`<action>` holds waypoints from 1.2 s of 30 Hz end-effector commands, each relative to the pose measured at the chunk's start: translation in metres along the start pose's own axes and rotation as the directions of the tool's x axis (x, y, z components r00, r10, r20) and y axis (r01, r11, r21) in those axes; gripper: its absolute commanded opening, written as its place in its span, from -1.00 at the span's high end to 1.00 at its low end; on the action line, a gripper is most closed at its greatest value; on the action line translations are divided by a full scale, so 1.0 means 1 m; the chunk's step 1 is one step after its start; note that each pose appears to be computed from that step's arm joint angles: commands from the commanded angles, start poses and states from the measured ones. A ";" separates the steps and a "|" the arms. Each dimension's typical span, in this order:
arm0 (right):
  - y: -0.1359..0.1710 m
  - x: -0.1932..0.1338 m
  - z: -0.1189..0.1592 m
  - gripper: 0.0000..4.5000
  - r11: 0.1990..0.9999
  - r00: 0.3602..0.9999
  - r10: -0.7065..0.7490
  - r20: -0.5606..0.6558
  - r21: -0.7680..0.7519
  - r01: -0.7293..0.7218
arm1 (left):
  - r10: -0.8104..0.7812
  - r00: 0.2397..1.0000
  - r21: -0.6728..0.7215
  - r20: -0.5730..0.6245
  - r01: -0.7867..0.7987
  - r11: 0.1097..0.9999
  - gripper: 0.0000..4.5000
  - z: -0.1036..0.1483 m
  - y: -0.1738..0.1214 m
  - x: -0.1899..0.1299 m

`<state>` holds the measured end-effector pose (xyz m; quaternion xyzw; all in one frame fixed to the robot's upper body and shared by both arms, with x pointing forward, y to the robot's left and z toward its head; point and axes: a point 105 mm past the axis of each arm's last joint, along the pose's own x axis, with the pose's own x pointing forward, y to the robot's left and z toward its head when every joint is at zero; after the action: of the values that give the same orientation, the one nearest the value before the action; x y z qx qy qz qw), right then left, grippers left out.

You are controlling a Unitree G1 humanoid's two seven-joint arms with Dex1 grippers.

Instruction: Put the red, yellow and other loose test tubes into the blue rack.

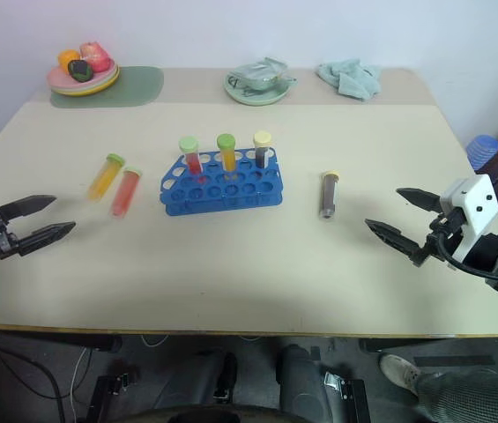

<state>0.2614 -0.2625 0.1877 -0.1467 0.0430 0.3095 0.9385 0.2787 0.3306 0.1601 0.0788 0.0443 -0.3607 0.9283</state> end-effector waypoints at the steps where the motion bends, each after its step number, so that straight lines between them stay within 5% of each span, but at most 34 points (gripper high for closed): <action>1: -0.005 -0.004 0.008 -0.91 0.999 1.000 -0.017 0.024 -0.034 0.018 | -0.003 1.000 0.026 0.004 0.002 1.000 -0.96 0.007 0.000 -0.002; 24: -0.020 0.021 0.022 -0.91 0.992 0.992 -0.121 -0.024 -0.052 0.119 | -0.104 0.988 -0.031 0.110 0.108 0.994 -0.96 0.022 -0.020 0.025; 36: -0.050 0.101 0.013 -0.91 0.895 0.931 -0.097 -0.352 0.379 0.236 | -0.462 0.869 0.103 0.180 0.450 0.887 -0.96 0.060 -0.076 0.081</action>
<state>0.3698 -0.2315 0.1941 -0.0063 0.2290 0.2053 0.9515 0.2909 0.2179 0.1935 0.0333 -0.0316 -0.5612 0.8264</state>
